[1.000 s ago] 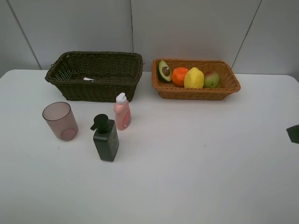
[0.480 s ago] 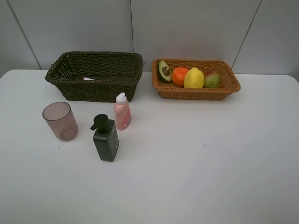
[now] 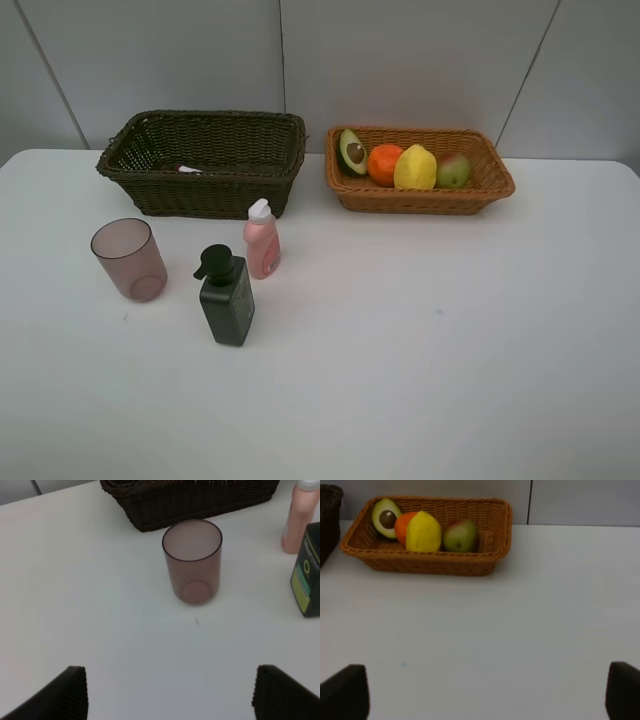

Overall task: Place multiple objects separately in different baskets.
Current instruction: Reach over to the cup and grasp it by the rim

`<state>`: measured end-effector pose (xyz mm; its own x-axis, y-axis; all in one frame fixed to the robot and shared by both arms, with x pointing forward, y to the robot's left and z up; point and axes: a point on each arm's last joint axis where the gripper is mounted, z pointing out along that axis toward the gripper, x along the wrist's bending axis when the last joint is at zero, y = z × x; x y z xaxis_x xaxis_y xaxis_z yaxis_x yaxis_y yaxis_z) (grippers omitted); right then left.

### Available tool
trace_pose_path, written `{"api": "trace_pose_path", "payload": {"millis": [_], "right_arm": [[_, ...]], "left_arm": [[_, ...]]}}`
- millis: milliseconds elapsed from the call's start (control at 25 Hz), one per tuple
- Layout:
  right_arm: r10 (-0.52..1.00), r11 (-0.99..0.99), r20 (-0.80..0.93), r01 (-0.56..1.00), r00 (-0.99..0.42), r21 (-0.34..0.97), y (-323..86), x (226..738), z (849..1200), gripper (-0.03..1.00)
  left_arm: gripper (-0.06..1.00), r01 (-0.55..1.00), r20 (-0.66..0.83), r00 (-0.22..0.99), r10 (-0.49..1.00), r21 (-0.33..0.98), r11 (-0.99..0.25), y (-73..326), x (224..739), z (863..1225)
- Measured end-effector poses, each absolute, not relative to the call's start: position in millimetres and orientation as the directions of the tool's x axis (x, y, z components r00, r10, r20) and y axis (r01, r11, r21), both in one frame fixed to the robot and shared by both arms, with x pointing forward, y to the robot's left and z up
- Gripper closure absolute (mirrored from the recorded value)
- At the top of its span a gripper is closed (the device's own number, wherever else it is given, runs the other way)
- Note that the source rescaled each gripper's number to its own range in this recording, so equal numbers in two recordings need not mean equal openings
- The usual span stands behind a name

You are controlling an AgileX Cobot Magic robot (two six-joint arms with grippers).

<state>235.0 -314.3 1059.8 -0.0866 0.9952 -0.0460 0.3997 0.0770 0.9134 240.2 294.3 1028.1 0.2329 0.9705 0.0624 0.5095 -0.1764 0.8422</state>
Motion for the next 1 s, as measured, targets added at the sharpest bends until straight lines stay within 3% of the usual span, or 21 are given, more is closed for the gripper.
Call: {"api": "trace_pose_path", "payload": {"millis": [320,1000], "right_arm": [[0.999,0.042,-0.049,0.408,0.007,0.912,-311.8,233.3,1059.6,-0.03],[0.991,0.078,-0.118,0.426,0.067,0.902,-298.7,232.4,1058.9,-0.03]], "left_arm": [[0.06,0.509,0.062,0.233,0.970,0.842,-0.176,294.3,240.2,1028.1],[0.06,0.509,0.062,0.233,0.970,0.842,-0.176,294.3,240.2,1028.1]]}}
